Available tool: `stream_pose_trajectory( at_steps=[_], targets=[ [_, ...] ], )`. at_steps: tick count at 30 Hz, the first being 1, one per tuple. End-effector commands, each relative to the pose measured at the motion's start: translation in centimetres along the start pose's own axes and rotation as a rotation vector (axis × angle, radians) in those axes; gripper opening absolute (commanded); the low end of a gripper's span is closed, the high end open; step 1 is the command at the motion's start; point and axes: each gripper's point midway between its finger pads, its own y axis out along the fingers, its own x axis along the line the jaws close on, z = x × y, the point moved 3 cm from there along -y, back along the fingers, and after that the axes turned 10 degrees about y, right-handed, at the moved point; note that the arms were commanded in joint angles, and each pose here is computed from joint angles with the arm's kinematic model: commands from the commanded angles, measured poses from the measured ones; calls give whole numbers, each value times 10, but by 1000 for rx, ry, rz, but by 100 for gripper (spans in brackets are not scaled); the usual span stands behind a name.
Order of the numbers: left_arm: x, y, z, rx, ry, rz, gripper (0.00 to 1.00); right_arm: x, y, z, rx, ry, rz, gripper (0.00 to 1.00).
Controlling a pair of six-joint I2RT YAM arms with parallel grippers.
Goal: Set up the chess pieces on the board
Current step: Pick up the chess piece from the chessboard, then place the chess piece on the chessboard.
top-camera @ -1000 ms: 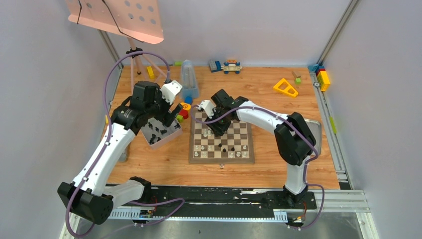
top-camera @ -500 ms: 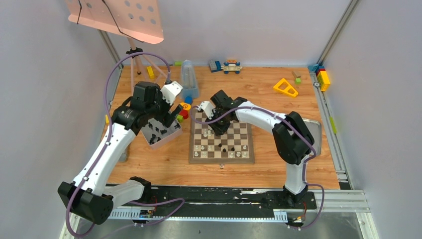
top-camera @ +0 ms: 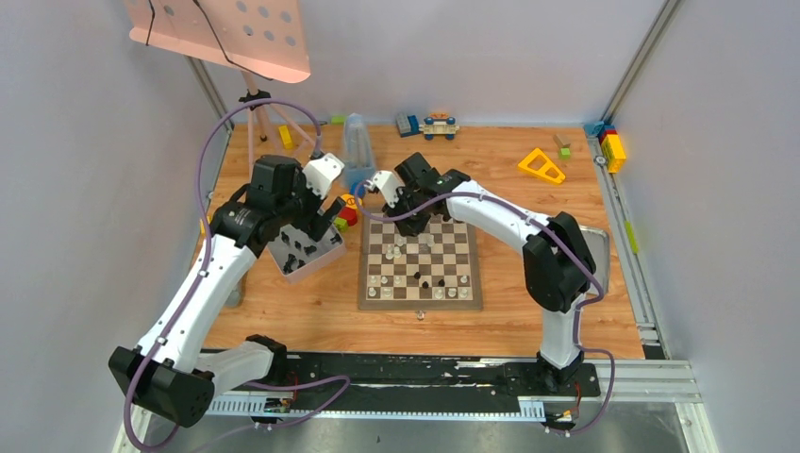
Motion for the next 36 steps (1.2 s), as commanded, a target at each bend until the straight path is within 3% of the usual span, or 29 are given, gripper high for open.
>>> stream_pose_trajectory(
  at_steps=[1, 15, 36],
  targets=[
    [9, -15, -9, -55, -44, -62, 100, -7, -20, -42, -96, -28, 53, 5],
    [10, -36, -3, -80, -66, -93, 100, -22, 27, -95, -116, -42, 25, 4],
    [6, -34, 0, -72, -43, -70, 100, -25, 67, -89, -79, -37, -12, 5]
  ],
)
